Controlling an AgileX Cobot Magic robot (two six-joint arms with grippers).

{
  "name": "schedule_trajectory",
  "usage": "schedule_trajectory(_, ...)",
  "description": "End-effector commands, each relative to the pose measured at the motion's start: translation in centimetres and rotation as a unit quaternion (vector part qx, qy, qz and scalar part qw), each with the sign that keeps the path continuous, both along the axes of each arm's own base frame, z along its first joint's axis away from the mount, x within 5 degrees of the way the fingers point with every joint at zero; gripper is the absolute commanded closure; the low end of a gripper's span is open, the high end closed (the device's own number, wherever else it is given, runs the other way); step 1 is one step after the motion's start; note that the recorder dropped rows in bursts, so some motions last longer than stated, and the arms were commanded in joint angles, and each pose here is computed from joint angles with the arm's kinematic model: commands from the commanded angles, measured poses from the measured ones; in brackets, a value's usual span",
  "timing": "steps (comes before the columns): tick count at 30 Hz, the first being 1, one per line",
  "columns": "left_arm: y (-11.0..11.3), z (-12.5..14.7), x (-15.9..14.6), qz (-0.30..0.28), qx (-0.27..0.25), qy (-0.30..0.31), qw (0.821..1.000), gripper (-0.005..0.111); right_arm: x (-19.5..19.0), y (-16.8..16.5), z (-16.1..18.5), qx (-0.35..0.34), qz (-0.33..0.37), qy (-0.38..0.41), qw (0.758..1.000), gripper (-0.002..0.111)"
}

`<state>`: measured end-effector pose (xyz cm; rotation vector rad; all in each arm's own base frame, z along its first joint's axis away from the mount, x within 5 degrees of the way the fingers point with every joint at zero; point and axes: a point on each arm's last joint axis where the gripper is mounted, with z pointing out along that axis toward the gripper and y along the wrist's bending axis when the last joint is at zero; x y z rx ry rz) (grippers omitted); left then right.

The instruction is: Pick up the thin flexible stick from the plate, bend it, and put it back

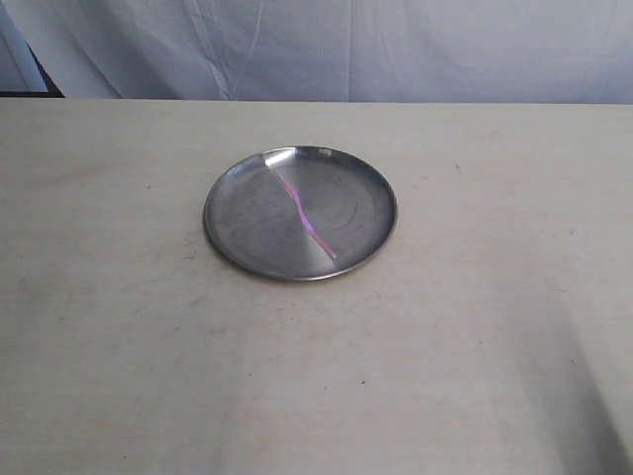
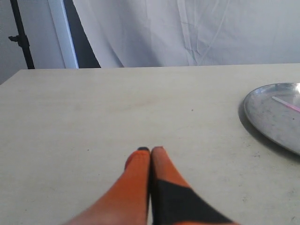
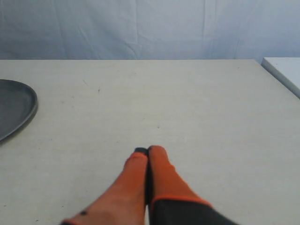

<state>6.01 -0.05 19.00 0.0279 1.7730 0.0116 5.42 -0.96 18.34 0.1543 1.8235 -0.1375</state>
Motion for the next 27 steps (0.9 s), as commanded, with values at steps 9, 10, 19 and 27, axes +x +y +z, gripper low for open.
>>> schedule_trajectory(9,-0.1,0.21,-0.27,-0.007,-0.004,-0.024,1.0,0.107,0.02,0.01,0.08,-0.005,0.002,-0.008,1.0,0.109)
schedule_trajectory(10,-0.1,0.21,-0.27,-0.007,-0.004,-0.024,1.0,0.107,0.02,0.01,0.08,-0.005,0.002,-0.008,1.0,0.109)
schedule_trajectory(19,-0.19,0.35,-0.44,-0.017,0.0,-0.036,0.999,0.107,0.02,0.02,0.08,-0.003,0.003,-0.008,1.0,0.109)
schedule_trajectory(27,-0.19,0.35,-0.44,-0.017,0.0,-0.036,0.999,0.107,0.02,0.02,0.08,-0.003,0.003,-0.008,1.0,0.109)
